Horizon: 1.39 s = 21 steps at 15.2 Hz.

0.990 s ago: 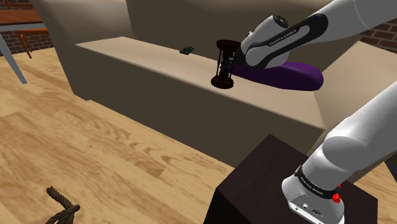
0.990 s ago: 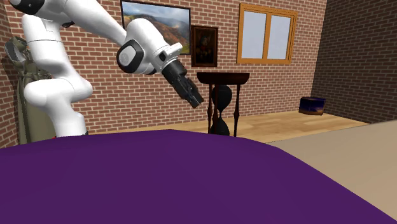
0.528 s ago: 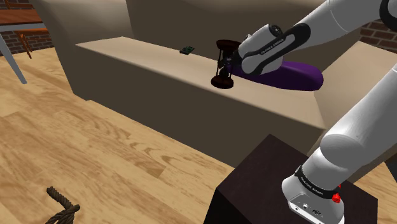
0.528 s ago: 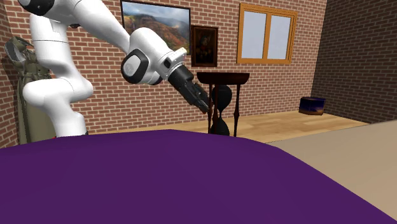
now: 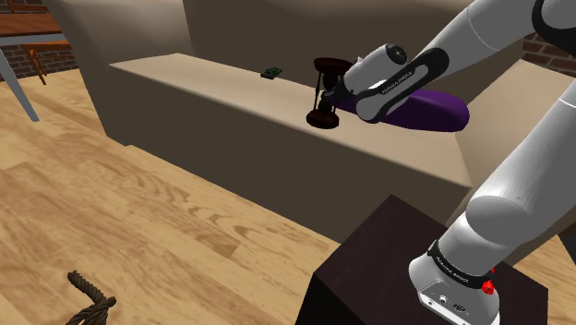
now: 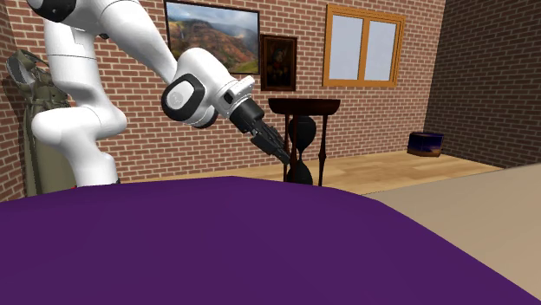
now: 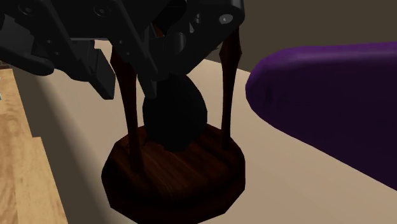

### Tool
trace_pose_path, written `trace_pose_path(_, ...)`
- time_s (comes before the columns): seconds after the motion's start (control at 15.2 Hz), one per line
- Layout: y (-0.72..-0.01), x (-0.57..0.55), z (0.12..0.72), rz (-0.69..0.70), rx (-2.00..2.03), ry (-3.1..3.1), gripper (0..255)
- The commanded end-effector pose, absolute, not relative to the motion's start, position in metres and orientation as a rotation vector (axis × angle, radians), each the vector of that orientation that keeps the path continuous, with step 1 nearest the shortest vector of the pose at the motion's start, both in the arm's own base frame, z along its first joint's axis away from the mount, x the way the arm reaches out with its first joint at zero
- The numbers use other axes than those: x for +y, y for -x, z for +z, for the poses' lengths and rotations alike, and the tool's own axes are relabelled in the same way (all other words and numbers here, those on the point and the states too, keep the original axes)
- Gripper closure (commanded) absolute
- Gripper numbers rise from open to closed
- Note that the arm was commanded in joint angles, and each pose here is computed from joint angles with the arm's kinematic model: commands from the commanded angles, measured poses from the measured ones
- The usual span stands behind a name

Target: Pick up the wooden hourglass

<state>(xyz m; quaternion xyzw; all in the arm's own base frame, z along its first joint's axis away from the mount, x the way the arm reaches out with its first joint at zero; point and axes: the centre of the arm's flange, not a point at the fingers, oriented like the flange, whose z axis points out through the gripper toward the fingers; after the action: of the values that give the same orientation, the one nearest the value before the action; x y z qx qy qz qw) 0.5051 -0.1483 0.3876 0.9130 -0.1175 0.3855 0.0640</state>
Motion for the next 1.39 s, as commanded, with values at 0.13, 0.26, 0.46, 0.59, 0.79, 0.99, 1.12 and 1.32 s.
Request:
trace_pose_path(0.13,-0.505,-0.148,0.387,1.163,-0.355,-2.758,255)
trace_pose_path(0.26,-0.505,-0.148,0.387,1.163,-0.355,-2.758,255)
trace_pose_path(0.46,-0.505,-0.148,0.392,1.163,-0.355,-2.758,255)
trace_pose_path(0.59,-0.505,-0.148,0.403,1.163,-0.355,-2.758,255)
trace_pose_path(0.79,-0.505,-0.148,0.419,1.163,-0.355,-2.758,255)
trace_pose_path(0.99,-0.505,-0.148,0.435,1.163,-0.355,-2.758,255)
trace_pose_path(1.12,-0.505,-0.148,0.445,1.163,-0.355,-2.758,255)
trace_pose_path(1.32,-0.505,-0.148,0.461,1.163,-0.355,-2.758,255)
